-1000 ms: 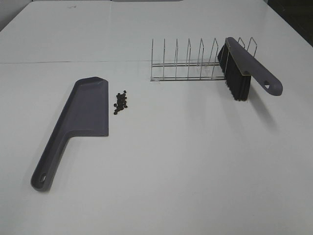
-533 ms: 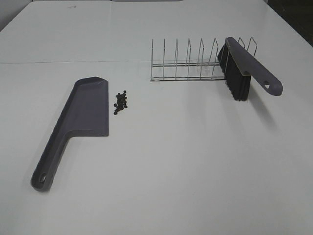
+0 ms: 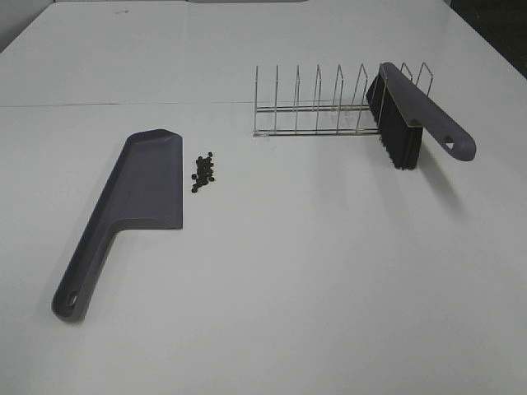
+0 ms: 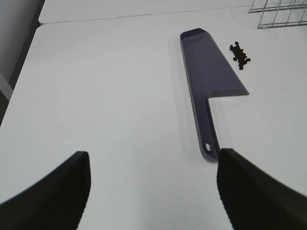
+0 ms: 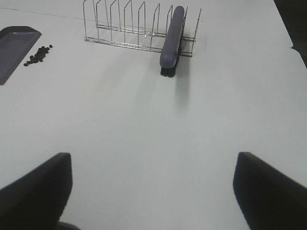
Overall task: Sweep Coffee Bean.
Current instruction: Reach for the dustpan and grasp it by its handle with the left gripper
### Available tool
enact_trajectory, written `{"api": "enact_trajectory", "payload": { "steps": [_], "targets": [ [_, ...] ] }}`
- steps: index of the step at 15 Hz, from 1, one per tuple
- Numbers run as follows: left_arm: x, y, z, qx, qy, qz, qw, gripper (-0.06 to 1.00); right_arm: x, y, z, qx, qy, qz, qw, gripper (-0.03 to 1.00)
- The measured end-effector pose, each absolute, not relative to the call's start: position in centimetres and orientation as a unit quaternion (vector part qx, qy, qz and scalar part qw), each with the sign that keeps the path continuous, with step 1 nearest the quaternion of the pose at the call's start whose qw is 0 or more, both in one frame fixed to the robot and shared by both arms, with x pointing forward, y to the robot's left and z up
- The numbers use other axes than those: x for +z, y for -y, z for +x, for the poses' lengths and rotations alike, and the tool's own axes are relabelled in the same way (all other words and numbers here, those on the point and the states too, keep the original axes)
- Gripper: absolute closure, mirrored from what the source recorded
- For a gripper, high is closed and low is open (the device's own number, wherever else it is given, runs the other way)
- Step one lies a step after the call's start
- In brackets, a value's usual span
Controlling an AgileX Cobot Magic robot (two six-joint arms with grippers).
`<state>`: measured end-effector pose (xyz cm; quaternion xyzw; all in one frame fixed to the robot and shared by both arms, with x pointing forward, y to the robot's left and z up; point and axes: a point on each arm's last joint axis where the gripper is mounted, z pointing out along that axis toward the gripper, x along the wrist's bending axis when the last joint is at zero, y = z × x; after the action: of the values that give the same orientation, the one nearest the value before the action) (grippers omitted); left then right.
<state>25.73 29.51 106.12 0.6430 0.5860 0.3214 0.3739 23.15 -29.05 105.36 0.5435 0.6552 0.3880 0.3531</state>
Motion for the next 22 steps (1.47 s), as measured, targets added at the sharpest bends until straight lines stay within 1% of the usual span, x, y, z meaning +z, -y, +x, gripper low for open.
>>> {"api": "enact_trajectory", "payload": {
  "steps": [2,3,5,8,10,13,14,15,18,20,22],
  "targets": [
    [107.2,-29.2,28.2,0.313,-0.591,0.632,0.392,0.26,105.4,29.0,23.2,0.389,-0.655,0.543,0.352,0.13],
    [107.6,-28.7,31.3,0.284,-0.606,0.628,0.397,0.26,105.4,29.0,23.2,0.389,-0.655,0.543,0.352,0.13],
    [107.4,-28.4,34.2,0.248,-0.625,0.634,0.382,0.26,105.4,29.0,23.2,0.389,-0.655,0.543,0.352,0.13],
    [106.7,-27.8,40.8,0.175,-0.65,0.668,0.317,0.26,105.4,29.0,23.2,0.389,-0.655,0.543,0.352,0.13],
    [105.4,-27.4,45.3,0.122,-0.668,0.681,0.273,0.26,105.4,29.0,23.2,0.389,-0.655,0.543,0.352,0.13],
    [103.9,-26.8,50.0,0.066,-0.685,0.685,0.239,0.26,105.4,29.0,23.2,0.389,-0.655,0.543,0.352,0.13],
    [102.9,-26.6,51.6,0.043,-0.691,0.686,0.222,0.26,105.4,29.0,23.2,0.389,-0.655,0.543,0.352,0.13],
    [100.9,-26.3,53.9,0.008,-0.699,0.688,0.194,0.26,105.4,29.0,23.2,0.389,-0.655,0.543,0.352,0.13],
    [98.0,-24.6,55.4,-0.025,-0.694,0.702,0.158,0.26,105.4,29.0,23.2,0.389,-0.655,0.543,0.352,0.13],
    [95.6,-23.0,55.7,-0.045,-0.691,0.711,0.12,0.26,105.4,29.0,23.2,0.389,-0.655,0.543,0.352,0.13],
    [93.8,-22.1,55.7,-0.047,-0.695,0.713,0.08,0.26,105.4,29.0,23.2,0.389,-0.655,0.543,0.352,0.13]
  ]
}}
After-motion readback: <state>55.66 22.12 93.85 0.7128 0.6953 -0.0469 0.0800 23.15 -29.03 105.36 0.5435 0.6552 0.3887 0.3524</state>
